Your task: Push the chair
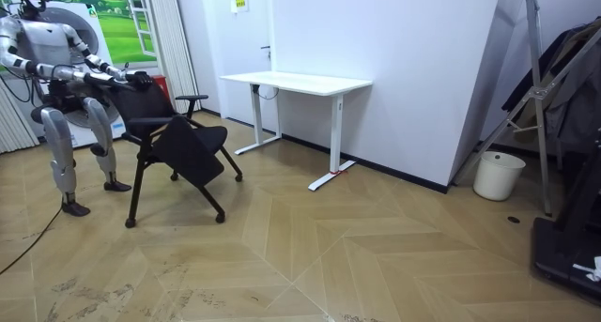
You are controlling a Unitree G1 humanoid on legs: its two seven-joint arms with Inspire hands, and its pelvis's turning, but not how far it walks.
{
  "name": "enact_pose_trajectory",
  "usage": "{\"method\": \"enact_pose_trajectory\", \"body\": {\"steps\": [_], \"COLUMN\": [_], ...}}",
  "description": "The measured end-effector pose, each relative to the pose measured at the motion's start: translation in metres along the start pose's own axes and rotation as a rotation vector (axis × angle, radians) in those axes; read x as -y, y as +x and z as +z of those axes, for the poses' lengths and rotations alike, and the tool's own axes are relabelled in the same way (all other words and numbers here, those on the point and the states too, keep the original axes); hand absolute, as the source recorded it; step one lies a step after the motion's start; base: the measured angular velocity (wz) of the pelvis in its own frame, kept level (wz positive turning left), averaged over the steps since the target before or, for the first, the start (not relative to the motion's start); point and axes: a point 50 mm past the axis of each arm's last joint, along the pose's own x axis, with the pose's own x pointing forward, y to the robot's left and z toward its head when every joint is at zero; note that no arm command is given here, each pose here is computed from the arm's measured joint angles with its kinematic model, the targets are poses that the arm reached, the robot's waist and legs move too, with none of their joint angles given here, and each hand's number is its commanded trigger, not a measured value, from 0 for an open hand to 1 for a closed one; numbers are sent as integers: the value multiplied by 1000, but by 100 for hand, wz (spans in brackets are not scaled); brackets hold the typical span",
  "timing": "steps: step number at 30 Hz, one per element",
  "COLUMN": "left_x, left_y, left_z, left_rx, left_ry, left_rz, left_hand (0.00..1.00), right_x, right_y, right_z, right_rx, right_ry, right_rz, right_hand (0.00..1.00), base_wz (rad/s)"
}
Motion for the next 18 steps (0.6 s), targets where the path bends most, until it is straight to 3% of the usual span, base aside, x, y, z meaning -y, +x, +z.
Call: {"method": "enact_pose_trajectory", "body": {"steps": [9, 10, 12, 18], "left_x": [-4, -4, -4, -6], "left_y": [4, 5, 6, 9], "left_z": [2, 2, 3, 6], "left_rx": [19, 19, 23, 39], "left_ry": [9, 9, 10, 15], "left_rz": [4, 3, 2, 3], "left_hand": [100, 100, 100, 100], "right_x": [-2, -2, -2, -2], "right_y": [9, 9, 9, 9], "right_z": [5, 5, 4, 4], "right_rx": [-11, -11, -12, -16], "right_ry": [52, 52, 52, 63], "right_rz": [-21, -21, -23, -25], "right_hand": [0, 29, 100, 100], "base_wz": [1, 0, 0, 4]}}
